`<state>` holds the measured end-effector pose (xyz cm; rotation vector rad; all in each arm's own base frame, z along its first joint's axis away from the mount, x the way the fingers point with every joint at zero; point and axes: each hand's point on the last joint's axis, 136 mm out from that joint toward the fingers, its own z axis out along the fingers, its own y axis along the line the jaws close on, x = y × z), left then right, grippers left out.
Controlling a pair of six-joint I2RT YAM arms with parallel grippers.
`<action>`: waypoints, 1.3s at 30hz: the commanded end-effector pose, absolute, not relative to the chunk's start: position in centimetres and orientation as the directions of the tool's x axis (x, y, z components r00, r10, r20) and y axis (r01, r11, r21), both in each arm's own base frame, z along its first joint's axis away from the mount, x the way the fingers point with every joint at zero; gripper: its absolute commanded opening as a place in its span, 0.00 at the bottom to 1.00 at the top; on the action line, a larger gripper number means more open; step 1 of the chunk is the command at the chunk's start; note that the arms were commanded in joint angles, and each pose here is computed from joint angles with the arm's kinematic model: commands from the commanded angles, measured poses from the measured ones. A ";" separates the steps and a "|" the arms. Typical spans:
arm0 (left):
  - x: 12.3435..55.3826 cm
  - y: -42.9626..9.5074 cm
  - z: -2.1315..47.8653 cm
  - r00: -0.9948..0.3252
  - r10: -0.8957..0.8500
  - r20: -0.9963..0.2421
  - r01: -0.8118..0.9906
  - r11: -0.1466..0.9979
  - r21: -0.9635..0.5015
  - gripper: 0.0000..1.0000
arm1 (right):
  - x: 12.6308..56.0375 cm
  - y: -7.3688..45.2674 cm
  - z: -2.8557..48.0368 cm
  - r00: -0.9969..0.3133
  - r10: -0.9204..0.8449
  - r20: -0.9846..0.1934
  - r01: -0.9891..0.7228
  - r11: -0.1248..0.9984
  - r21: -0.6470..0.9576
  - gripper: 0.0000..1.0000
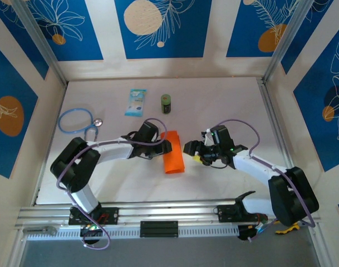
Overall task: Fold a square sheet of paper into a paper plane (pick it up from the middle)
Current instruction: First fold the square sheet of paper in half at the center of the table.
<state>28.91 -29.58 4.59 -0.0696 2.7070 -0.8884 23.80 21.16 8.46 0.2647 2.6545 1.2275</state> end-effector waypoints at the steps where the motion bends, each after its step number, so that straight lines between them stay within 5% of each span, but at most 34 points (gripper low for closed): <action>1: 29.4 -29.3 4.1 -0.957 -0.119 -0.265 0.050 0.832 -0.553 0.62 | 24.6 21.8 9.3 -0.961 0.247 -0.125 0.060 0.627 0.776 0.79; 39: 28.1 -29.5 -0.2 -0.984 0.060 -0.169 0.119 0.926 -0.359 0.70 | 25.1 20.3 7.4 -0.950 0.300 -0.091 0.138 0.662 0.736 0.67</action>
